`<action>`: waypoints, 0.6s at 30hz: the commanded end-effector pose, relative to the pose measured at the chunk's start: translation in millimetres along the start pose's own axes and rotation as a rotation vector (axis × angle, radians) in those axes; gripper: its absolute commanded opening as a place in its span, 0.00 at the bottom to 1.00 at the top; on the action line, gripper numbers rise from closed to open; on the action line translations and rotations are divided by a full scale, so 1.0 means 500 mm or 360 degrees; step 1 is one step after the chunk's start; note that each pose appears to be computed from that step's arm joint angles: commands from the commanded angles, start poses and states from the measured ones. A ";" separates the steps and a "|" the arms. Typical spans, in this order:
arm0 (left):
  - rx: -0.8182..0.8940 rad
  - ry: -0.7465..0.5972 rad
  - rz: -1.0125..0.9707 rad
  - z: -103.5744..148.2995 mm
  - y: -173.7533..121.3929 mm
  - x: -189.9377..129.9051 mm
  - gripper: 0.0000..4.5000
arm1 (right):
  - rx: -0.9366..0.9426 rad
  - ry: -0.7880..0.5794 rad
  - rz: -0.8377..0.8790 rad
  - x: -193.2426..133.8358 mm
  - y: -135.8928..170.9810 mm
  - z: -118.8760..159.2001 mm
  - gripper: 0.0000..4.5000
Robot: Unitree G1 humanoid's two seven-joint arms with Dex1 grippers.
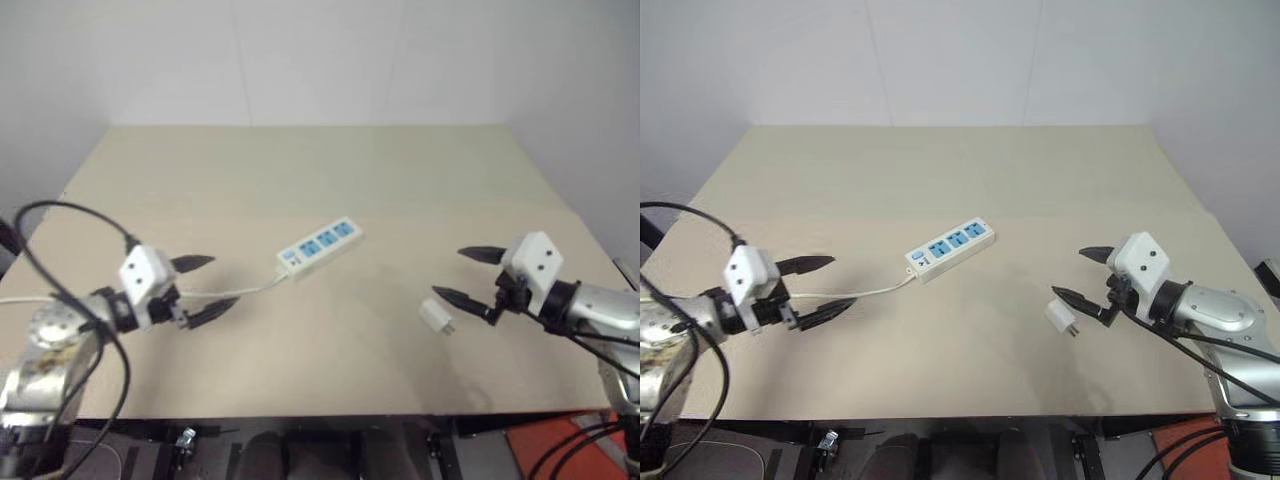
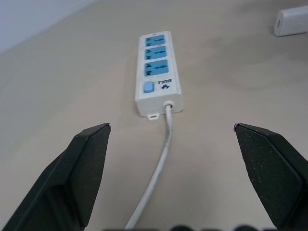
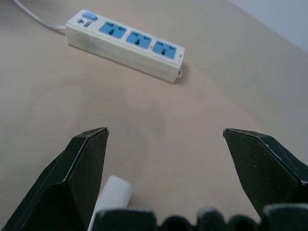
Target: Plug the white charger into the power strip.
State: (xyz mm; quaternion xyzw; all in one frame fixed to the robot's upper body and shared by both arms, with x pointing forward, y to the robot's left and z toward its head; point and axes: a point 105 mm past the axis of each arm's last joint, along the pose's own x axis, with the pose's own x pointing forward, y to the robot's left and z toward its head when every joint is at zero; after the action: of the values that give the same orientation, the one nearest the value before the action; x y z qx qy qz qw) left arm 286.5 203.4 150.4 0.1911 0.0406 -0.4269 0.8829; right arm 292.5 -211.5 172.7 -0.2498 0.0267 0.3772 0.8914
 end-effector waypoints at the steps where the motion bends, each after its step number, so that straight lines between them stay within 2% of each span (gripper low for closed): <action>1: 0.0023 0.0137 -0.0047 -0.027 0.001 0.039 1.00 | -0.0076 -0.0067 -0.0042 -0.001 -0.011 0.025 1.00; 4: -0.0002 0.0299 -0.0066 -0.059 0.011 0.088 1.00 | -0.0078 -0.0085 -0.0053 -0.001 -0.011 0.029 1.00; 7: -0.0061 0.0355 -0.0062 -0.073 0.022 0.129 1.00 | -0.0077 -0.0103 -0.0061 -0.003 -0.009 0.034 1.00; 8: -0.0074 0.0364 -0.0063 -0.076 0.024 0.139 0.96 | -0.0077 -0.0105 -0.0061 -0.003 -0.008 0.035 1.00; 10: -0.0076 0.0402 -0.0058 -0.084 0.025 0.159 0.87 | -0.0076 -0.0108 -0.0065 -0.004 -0.006 0.035 1.00; 18: -0.0113 0.0488 -0.0111 -0.114 0.011 0.196 0.31 | -0.0075 -0.0111 -0.0080 -0.013 0.000 0.038 1.00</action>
State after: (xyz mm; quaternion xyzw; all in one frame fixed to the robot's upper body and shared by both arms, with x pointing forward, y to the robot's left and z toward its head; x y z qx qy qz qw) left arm 357.3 151.8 85.7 0.2106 0.1776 -0.4296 0.8599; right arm 288.2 -206.7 173.0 -0.2465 0.0138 0.3726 0.8946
